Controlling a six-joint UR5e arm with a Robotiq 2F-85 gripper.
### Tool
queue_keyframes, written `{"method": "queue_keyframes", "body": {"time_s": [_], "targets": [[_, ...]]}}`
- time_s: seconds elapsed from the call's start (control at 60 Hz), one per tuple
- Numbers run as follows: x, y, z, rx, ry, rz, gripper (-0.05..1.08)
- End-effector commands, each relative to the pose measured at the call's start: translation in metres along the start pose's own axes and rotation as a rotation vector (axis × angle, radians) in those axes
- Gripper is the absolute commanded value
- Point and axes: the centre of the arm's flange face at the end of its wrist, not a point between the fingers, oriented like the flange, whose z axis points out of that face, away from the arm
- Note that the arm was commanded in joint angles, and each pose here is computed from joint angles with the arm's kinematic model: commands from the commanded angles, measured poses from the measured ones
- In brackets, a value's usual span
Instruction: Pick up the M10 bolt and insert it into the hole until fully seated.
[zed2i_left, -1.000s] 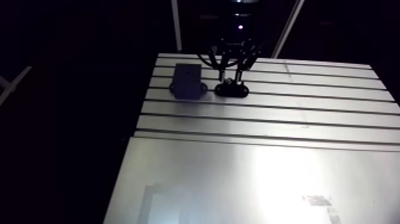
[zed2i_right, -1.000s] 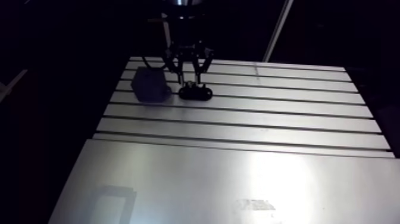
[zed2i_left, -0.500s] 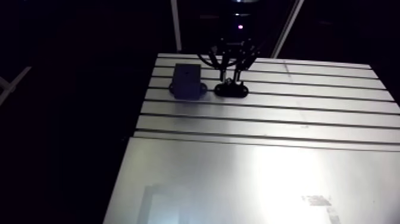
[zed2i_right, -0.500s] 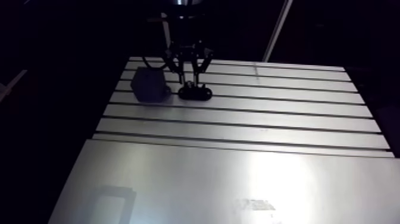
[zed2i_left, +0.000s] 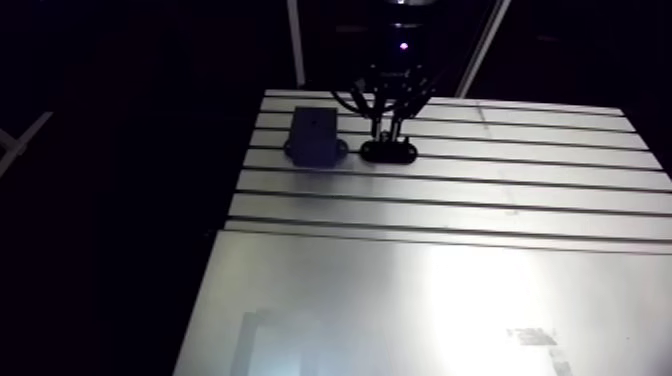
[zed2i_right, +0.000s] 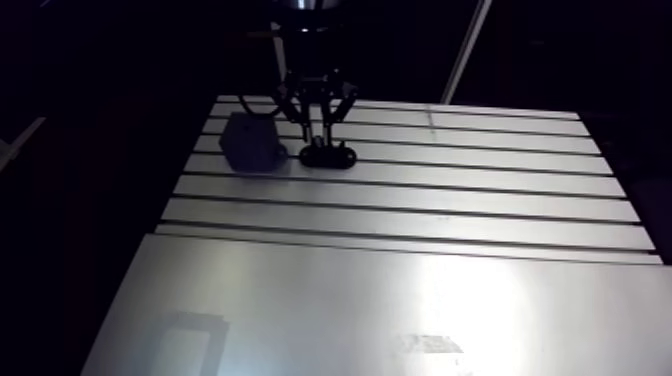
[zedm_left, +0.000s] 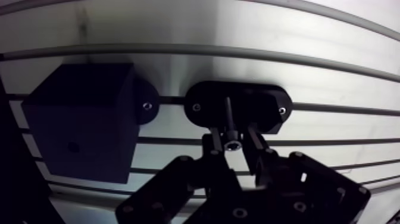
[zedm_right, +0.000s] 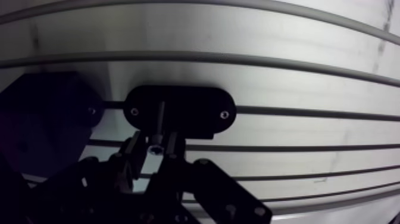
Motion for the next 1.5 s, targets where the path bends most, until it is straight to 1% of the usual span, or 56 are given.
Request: {"method": "queue_keyframes", "body": {"time_s": [0.017,0.567,0.783,0.85,1.033,1.1,1.117,1.183,1.25,1.333,1.467,1.5], "targets": [[0.000,-0.001,0.000,0.000,-0.003,-0.001,0.67],[0.000,-0.001,0.000,0.000,-0.003,-0.002,0.76],[0.000,0.000,0.000,0.000,-0.003,-0.002,0.83],[-0.001,-0.003,0.000,-0.001,-0.005,-0.008,0.88],[-0.001,-0.007,-0.002,-0.001,-0.002,-0.027,0.93],[-0.001,-0.006,-0.007,-0.005,-0.003,-0.027,0.96],[-0.002,-0.005,-0.009,-0.006,-0.011,-0.026,0.97],[-0.005,-0.004,-0.015,-0.007,-0.020,-0.025,0.99],[-0.006,-0.004,-0.024,-0.009,-0.016,-0.025,0.99],[-0.007,-0.003,-0.033,-0.009,-0.010,-0.025,1.00],[-0.011,-0.004,-0.052,-0.007,-0.020,-0.026,1.00],[-0.013,-0.005,-0.061,-0.005,-0.019,-0.028,1.00]]}}
